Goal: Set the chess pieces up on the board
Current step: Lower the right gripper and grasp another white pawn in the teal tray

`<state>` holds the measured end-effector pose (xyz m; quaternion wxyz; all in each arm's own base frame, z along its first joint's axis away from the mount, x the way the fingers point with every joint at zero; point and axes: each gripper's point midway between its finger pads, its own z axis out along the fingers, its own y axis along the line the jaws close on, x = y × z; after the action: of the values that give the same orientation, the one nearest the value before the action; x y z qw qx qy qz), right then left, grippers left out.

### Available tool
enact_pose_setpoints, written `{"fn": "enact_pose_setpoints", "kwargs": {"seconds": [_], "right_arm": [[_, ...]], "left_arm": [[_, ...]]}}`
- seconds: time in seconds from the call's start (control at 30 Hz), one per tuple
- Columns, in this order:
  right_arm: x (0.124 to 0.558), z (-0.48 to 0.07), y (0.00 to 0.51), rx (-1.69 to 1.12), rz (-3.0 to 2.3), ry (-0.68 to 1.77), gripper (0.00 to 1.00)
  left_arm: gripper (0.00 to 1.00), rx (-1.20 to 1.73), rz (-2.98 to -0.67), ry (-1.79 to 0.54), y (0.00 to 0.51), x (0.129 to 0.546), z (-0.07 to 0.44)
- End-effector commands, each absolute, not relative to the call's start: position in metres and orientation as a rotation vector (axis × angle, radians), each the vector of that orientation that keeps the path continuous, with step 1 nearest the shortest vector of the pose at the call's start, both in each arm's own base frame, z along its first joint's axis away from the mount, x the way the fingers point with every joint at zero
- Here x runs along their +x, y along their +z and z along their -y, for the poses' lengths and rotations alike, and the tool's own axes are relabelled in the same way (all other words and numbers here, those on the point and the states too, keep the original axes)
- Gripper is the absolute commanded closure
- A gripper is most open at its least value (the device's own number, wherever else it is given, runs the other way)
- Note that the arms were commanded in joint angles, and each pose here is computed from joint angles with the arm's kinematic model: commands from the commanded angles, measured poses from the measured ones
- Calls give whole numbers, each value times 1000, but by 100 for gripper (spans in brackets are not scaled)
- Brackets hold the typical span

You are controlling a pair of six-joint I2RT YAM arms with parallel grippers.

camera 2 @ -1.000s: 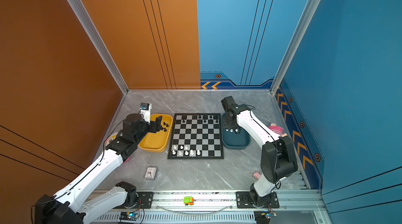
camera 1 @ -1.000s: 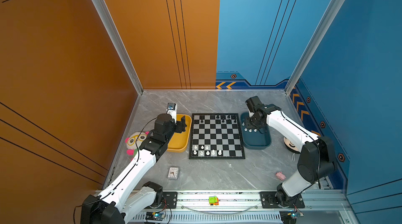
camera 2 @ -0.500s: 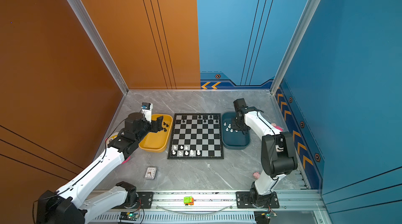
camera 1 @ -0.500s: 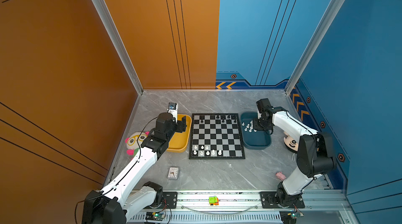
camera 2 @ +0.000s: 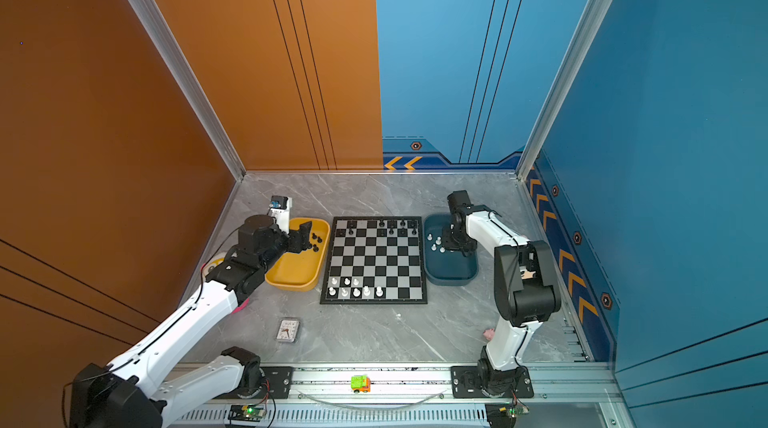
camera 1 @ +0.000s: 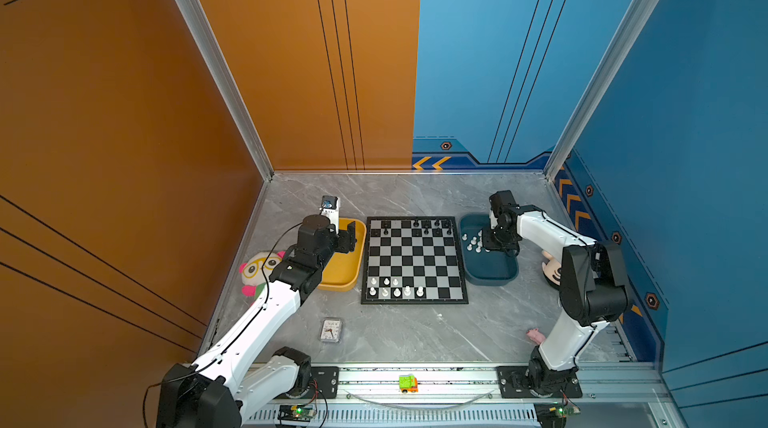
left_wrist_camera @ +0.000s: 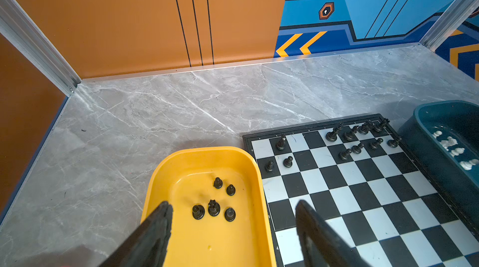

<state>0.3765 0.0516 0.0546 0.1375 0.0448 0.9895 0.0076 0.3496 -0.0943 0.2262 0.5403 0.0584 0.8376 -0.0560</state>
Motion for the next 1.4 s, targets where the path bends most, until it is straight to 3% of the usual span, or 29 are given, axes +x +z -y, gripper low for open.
{"fn": "enact_pose_setpoints", "kwargs": {"seconds": [0.0,0.67,1.37], "right_arm": [[380,-53,49,126,-2867,44,74],[392,-52,42,131,-2876,38,73],[394,-52,36,133,-2896,38,80]], "left_arm": [[24,123,-1971,-158,237,353,95],[24,119,-1964,-155,237,354,94],[24,113,-1965,-156,236,354,91]]}}
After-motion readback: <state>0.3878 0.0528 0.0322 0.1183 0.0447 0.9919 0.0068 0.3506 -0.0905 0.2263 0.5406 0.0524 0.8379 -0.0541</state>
